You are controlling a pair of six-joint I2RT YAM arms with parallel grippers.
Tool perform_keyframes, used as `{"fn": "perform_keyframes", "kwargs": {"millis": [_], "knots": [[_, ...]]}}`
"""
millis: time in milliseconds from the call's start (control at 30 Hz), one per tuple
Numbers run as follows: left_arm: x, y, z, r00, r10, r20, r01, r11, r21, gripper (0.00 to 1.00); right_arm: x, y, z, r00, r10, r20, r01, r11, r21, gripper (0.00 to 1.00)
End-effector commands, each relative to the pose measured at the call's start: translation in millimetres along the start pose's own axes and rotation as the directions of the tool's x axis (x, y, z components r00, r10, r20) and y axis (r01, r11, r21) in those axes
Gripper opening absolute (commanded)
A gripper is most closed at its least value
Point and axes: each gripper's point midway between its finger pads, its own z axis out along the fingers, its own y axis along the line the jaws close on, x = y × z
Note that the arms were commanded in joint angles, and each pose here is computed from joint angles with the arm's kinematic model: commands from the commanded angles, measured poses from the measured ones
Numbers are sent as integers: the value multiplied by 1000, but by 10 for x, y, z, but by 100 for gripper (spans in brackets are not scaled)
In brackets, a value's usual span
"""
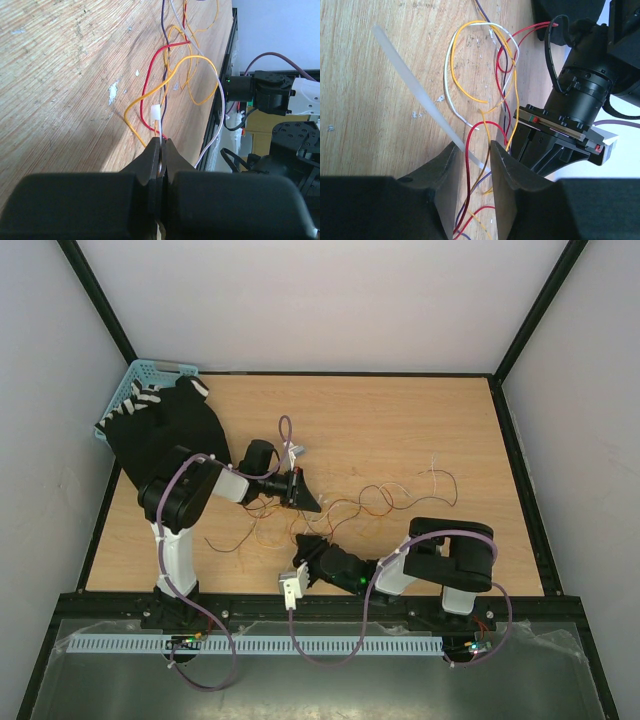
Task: Zip-tie the wires
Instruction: Tie the cable at the center of the board.
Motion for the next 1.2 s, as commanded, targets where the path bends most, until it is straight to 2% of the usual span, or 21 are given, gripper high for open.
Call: {"fn": "perform_keyframes", "kwargs": {"millis": [0, 400, 533, 700, 800, 900, 1000, 1167], "knots": [[-57, -22, 28, 1000, 18, -1, -18, 1000, 16, 0, -104, -36, -13, 999, 33, 32, -33, 999, 5, 39], [-56, -15, 28, 1000, 17, -1, -17, 1000, 15, 0, -273, -42, -26, 996, 55, 73, -53, 998, -17, 38], [-51, -19, 28, 1000, 16, -2, -16, 1000, 15, 0, -301, -47, -26, 995, 65, 81, -64, 998, -15, 28], [-55, -24, 24, 1000, 20, -3, -20, 1000, 19, 0, -369, -110, -53, 989, 96, 109, -96, 995, -6, 24], [-60, -35, 15, 1000, 24, -2, -24, 999, 22, 0, -411, -139, -84, 984, 127, 125, -126, 992, -10, 15], [-63, -62, 11, 999, 35, -2, -35, 999, 27, 0, -451, -152, -117, 969, 199, 144, -196, 980, -35, 0], [-77, -112, -10, 998, 63, 4, -63, 998, 32, 0, -467, -151, -154, 930, 324, 174, -311, 945, -99, 0], [-88, -183, -39, 994, 113, 15, -113, 993, 36, 0, -398, -196, -175, 820, 546, 173, -516, 835, -189, 0]]}}
